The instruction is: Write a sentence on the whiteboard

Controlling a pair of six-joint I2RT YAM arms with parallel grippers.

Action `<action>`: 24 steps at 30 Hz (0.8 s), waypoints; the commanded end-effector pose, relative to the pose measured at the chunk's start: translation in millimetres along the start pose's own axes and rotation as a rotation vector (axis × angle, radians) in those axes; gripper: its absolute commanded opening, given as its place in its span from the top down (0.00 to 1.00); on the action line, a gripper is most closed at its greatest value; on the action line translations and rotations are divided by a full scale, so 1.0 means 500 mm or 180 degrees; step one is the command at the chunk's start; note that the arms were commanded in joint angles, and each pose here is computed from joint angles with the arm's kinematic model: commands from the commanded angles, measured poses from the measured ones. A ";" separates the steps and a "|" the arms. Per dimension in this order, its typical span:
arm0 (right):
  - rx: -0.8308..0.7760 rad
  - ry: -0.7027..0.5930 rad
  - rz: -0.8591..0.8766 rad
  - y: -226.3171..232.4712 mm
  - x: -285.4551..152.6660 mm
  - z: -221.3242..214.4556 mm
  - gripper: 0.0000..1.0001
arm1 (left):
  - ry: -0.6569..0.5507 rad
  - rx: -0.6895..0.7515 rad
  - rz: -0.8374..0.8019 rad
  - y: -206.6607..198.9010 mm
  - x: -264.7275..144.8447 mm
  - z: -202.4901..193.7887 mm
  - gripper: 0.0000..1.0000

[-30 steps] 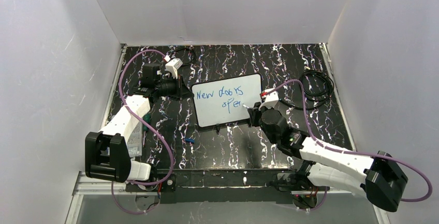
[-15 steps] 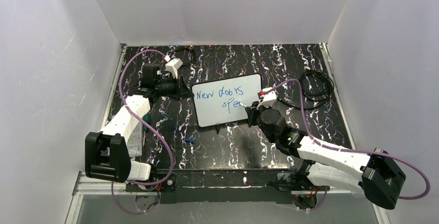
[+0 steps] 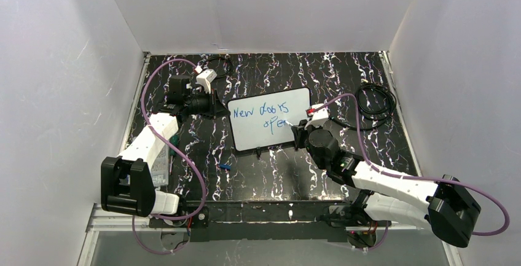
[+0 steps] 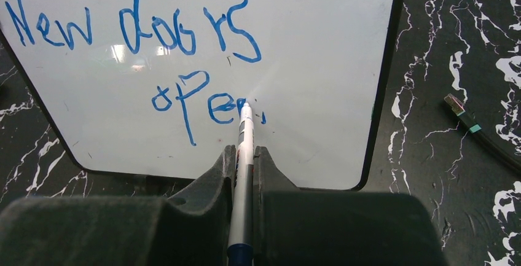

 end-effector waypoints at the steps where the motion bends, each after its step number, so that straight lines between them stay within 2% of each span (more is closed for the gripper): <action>1: 0.0113 -0.0327 -0.0073 0.007 0.003 0.052 0.99 | -0.0092 0.0120 -0.0124 -0.027 -0.015 0.013 1.00; 11: 0.0107 -0.0372 -0.0142 -0.001 0.000 0.057 0.99 | -0.0095 0.0129 -0.0124 -0.028 -0.016 0.014 1.00; 24: 0.0097 -0.0085 -0.0180 -0.015 -0.005 0.007 0.99 | -0.0093 0.0125 -0.0124 -0.027 -0.015 0.013 1.00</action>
Point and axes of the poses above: each gripper's point midway between its finger pads, its own x axis out along the fingers, its own y axis along the line the jaws close on, z = x × y, the point moved 6 cm from there along -x, back along the fingers, and after that the axes turned 5 degrees about x, right-handed, at the moved point
